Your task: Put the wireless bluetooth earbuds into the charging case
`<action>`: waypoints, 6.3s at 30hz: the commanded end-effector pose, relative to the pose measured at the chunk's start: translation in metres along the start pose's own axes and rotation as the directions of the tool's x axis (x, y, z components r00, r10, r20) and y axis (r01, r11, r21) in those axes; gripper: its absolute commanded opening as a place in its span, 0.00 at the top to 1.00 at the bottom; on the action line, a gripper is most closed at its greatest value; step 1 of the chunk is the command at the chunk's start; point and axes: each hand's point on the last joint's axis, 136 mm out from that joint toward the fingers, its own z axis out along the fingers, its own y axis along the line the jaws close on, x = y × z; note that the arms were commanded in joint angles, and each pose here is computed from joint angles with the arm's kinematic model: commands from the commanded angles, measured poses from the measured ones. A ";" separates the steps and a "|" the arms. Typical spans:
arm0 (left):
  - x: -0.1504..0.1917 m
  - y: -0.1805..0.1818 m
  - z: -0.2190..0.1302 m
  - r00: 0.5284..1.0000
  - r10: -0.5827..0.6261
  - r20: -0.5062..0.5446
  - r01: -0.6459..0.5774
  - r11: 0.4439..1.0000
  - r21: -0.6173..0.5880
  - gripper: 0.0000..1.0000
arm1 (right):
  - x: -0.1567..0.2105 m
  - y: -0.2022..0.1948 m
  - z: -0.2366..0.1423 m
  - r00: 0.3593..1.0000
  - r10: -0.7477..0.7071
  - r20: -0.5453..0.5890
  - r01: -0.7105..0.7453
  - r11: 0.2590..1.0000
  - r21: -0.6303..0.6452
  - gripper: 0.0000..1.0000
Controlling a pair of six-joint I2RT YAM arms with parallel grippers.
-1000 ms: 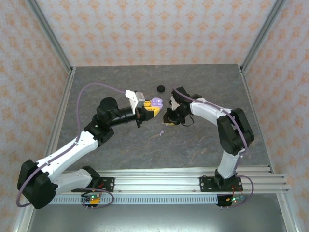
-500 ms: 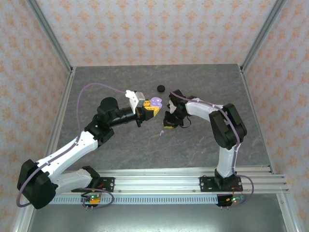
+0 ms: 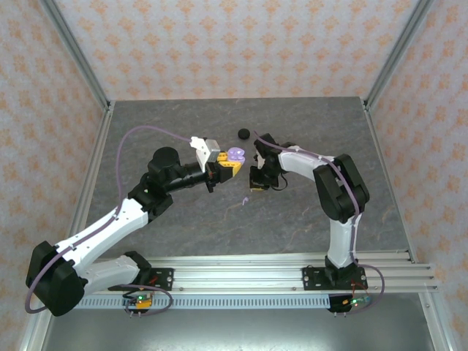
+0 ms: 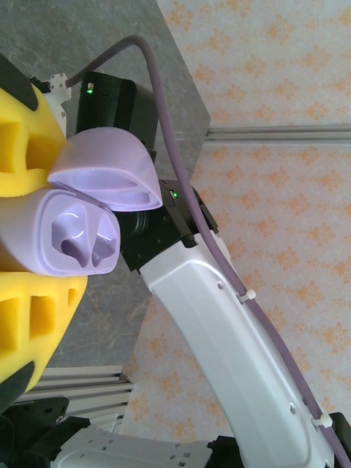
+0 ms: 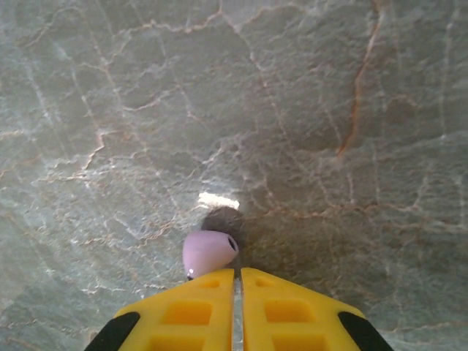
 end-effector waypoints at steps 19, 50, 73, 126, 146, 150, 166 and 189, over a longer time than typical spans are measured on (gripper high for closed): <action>-0.009 0.000 0.000 1.000 0.029 0.008 -0.029 0.999 -0.017 0.94 | -0.014 0.014 -0.035 0.987 -0.142 0.081 0.137 0.988 0.067 0.66; -0.011 0.001 -0.005 0.999 0.036 0.012 -0.036 0.999 -0.036 0.94 | -0.014 0.014 -0.002 0.989 -0.142 0.037 0.125 0.949 0.289 0.63; -0.010 0.000 -0.007 0.999 0.036 0.015 -0.035 0.999 -0.041 0.94 | -0.011 0.003 0.011 0.988 -0.154 0.004 0.141 0.914 0.380 0.68; 0.036 0.046 0.007 0.998 -0.052 0.042 0.060 0.975 -0.214 0.94 | -0.034 0.071 -0.155 0.927 0.101 0.362 0.053 0.918 -0.392 0.80; 0.053 0.055 0.015 0.995 -0.089 0.050 0.098 0.969 -0.225 0.94 | -0.002 0.139 -0.253 0.839 -0.005 0.543 0.345 0.778 -0.525 0.79; 0.051 0.055 0.018 0.994 -0.096 0.049 0.104 0.971 -0.216 0.94 | 0.004 0.150 -0.250 0.835 -0.054 0.547 0.379 0.778 -0.501 0.79; 0.038 0.048 0.022 0.993 -0.099 0.061 0.108 0.980 -0.169 0.94 | 0.009 0.161 -0.235 0.836 -0.132 0.533 0.412 0.793 -0.450 0.79; 0.041 0.049 0.032 0.991 -0.132 0.029 0.135 0.979 -0.152 0.93 | 0.002 0.159 -0.231 0.828 -0.112 0.550 0.401 0.804 -0.439 0.79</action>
